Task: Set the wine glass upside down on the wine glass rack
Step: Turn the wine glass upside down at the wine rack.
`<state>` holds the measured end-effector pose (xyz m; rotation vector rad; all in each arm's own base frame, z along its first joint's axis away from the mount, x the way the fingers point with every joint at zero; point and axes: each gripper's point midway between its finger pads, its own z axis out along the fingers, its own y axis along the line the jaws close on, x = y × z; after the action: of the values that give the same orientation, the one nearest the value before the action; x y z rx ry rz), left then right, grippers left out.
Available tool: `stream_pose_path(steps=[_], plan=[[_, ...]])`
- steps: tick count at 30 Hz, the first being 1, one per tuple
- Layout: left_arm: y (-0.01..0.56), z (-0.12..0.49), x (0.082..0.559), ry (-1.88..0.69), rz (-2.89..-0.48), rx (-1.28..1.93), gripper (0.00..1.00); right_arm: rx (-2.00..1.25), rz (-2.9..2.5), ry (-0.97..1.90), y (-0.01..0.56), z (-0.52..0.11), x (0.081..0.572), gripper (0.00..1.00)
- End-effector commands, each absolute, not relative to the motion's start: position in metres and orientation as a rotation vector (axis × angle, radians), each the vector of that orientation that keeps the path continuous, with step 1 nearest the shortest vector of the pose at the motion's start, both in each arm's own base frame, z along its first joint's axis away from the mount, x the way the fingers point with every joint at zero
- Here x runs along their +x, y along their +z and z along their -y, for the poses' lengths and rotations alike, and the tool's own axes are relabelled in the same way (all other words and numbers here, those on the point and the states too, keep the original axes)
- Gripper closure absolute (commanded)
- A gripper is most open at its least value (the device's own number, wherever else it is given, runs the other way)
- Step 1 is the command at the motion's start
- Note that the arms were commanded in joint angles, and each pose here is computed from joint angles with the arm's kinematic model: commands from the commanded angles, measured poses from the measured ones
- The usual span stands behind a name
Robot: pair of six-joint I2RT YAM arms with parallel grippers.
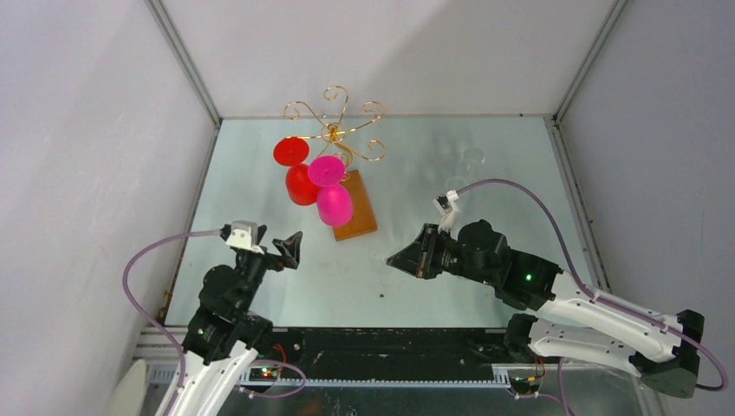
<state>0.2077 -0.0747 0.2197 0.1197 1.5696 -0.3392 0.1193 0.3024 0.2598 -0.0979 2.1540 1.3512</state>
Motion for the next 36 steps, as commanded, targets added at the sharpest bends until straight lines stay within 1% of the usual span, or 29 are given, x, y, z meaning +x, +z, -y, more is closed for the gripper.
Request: stream_pose_path(steps=[1, 7, 18, 36], plan=[[0.214, 0.061, 0.213, -0.273, -1.643, 0.03, 0.0, -0.095, -2.117, 1.376, 0.271, -0.3, 0.122, 1.0], [0.207, 0.052, 0.216, -0.222, -1.694, -0.021, 0.0, -0.044, -2.102, 1.359, 0.274, -0.292, 0.129, 1.0], [0.201, 0.044, 0.217, -0.188, -1.696, -0.071, 0.0, 0.033, -2.098, 1.342, 0.285, -0.28, 0.15, 1.0], [0.196, 0.046, 0.219, -0.187, -1.72, -0.064, 0.0, 0.129, -2.025, 1.434, 0.34, -0.271, 0.208, 1.0]])
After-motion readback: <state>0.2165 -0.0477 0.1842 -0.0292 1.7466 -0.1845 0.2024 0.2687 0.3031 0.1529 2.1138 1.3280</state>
